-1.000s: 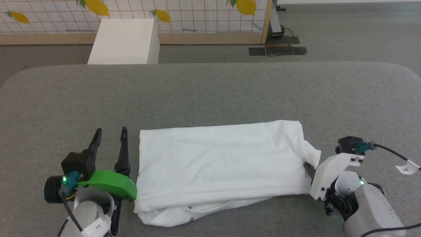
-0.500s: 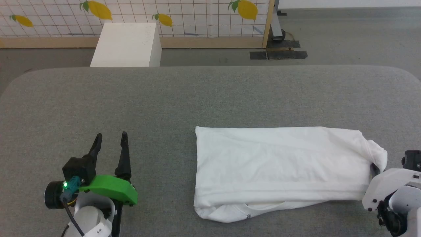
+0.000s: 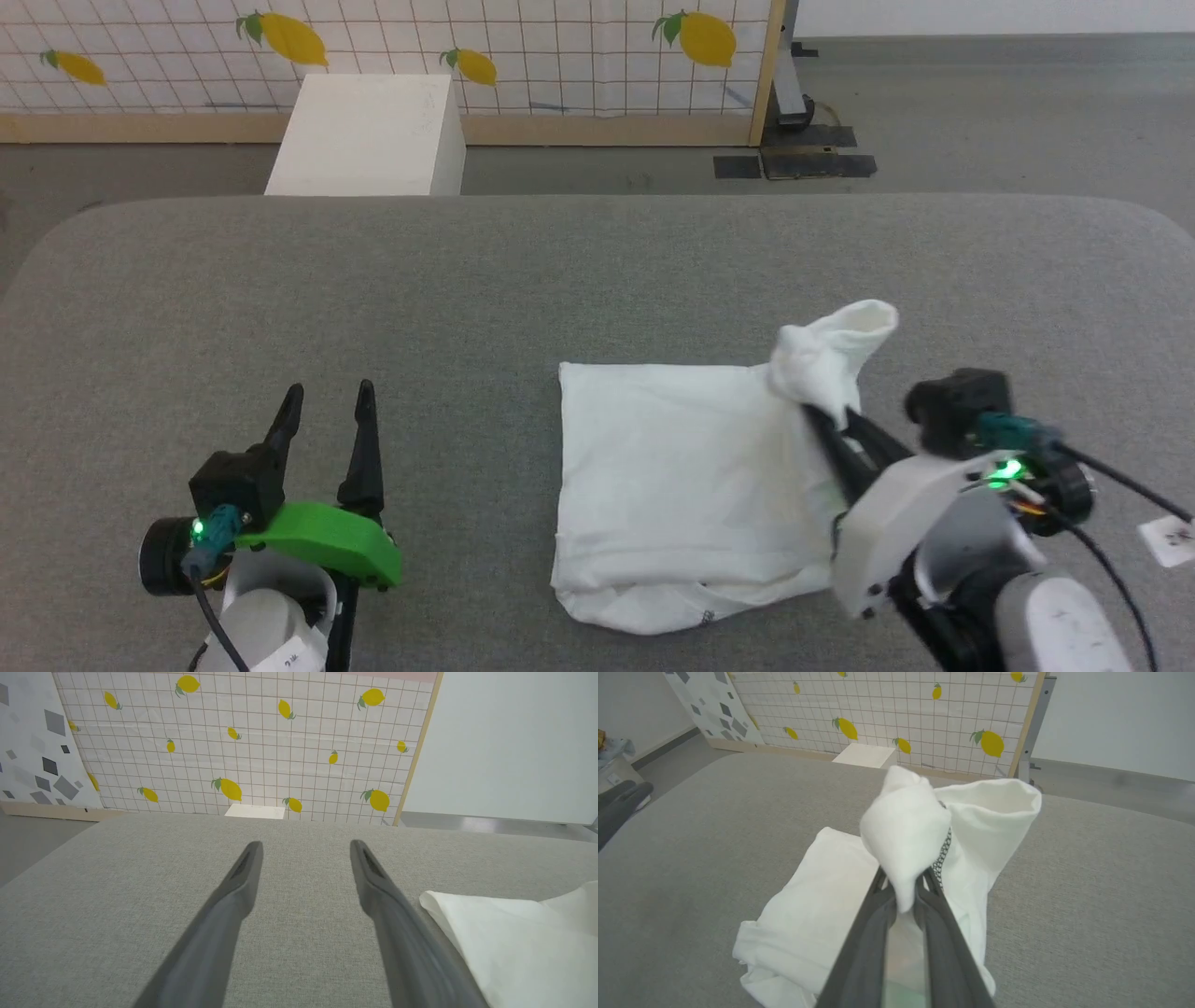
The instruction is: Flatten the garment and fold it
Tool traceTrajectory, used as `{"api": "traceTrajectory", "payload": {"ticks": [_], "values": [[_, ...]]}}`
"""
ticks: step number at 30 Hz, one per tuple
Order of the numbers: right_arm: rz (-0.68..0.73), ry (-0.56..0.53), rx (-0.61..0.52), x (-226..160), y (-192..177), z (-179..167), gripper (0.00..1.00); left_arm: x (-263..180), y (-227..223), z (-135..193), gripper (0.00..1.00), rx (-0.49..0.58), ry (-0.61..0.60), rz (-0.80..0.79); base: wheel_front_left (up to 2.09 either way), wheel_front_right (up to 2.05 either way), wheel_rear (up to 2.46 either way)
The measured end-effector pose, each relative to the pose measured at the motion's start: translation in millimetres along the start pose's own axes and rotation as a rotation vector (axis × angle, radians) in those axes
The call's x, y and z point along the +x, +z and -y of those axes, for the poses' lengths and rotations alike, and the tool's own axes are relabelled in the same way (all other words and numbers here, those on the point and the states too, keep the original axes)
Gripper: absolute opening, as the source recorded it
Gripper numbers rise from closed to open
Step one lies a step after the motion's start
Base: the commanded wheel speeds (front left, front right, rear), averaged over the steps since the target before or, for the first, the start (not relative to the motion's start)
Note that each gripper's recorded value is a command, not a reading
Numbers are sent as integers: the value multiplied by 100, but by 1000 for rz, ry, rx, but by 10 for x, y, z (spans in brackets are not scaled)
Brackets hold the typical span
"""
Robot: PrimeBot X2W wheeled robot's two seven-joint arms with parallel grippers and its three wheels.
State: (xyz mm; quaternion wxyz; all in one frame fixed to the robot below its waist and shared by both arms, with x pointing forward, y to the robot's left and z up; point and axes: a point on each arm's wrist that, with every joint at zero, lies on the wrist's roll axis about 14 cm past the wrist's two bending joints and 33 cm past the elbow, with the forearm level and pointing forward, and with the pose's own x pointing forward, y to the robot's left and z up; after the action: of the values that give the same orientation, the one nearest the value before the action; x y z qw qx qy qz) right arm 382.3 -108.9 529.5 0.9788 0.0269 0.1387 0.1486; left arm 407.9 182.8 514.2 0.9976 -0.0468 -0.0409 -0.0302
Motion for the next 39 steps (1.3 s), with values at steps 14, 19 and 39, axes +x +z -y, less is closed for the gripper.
{"api": "traceTrajectory", "payload": {"ticks": [14, 19, 39], "values": [[-308, 369, -117, 496, -868, -1125, 0, -13, -101, -131, 100, 7, 28, -28, 0, 0, 0], [-395, 436, -20, 550, -1079, -1272, 100, -26, -173, -239, 100, 8, 62, -48, 0, 0, 0], [149, -82, 405, 320, -395, 439, 100, 130, -26, 5, 100, 1, -5, 3, 0, 0, 0]]}}
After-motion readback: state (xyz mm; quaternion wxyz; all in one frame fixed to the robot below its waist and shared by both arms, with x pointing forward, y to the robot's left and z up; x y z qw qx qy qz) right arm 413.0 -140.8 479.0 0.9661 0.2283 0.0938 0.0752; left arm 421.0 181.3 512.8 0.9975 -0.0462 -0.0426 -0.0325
